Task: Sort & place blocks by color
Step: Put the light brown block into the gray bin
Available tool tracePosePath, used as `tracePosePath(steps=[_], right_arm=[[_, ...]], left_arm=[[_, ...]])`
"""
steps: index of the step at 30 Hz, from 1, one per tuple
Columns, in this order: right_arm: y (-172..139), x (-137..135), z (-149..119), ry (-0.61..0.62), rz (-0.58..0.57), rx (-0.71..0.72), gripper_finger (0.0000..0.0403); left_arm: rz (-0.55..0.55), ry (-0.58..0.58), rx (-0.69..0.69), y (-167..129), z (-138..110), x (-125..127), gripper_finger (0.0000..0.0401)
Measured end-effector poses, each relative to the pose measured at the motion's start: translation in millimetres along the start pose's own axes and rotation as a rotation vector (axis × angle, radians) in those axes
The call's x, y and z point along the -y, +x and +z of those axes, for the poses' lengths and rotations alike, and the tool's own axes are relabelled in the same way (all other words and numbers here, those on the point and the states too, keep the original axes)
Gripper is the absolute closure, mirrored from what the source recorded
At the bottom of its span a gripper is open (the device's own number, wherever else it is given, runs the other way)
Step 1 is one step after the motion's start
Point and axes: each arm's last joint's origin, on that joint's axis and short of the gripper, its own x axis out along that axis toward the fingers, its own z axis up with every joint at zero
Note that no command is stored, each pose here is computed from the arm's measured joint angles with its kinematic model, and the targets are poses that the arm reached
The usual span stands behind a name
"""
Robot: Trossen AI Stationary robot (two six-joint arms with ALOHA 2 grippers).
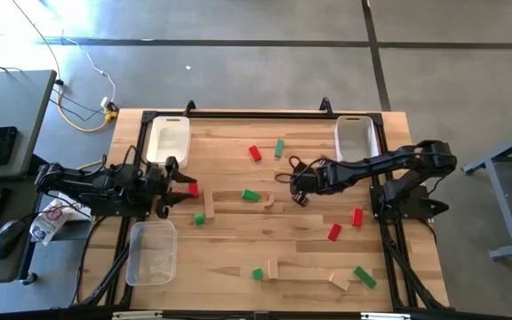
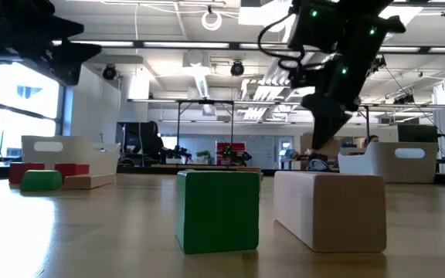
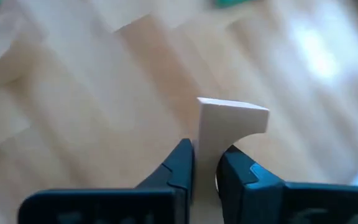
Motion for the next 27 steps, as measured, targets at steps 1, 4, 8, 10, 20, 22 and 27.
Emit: tracePosePath(steps=[1, 4, 8, 10, 20, 22, 27], right_arm=[[-4, 5, 1, 0.003, -0.027, 0.016, 0.0372], [-16, 22, 3, 0.011, -0.096, 0.056, 0.0373], [-29, 46, 7, 0.065, -0.2, 0.113, 0.0377], [-34, 58, 8, 0.098, -0.263, 0.144, 0.0374], [-33, 114, 12, 0.138, -0.466, 0.07, 0.0376], [-29, 124, 11, 0.171, -0.471, 0.024, 0.0374], [-21, 146, 7, 0.242, -0.418, -0.093, 0.0374]], left_arm=[[0.004, 0.007, 0.005, 0, 2, 0, 0.0192], [0.048, 0.05, 0.027, -1, 10, 0, 0.0192], [0.134, 0.102, 0.018, -1, 19, -1, 0.0192], [0.167, 0.115, -0.009, 0, 24, -2, 0.0192], [0.25, 0.124, -0.323, 18, 35, 0, 0.0192], [0.254, 0.118, -0.369, 24, 37, 1, 0.0192], [0.301, 0.089, -0.512, 39, 44, 3, 0.0192]])
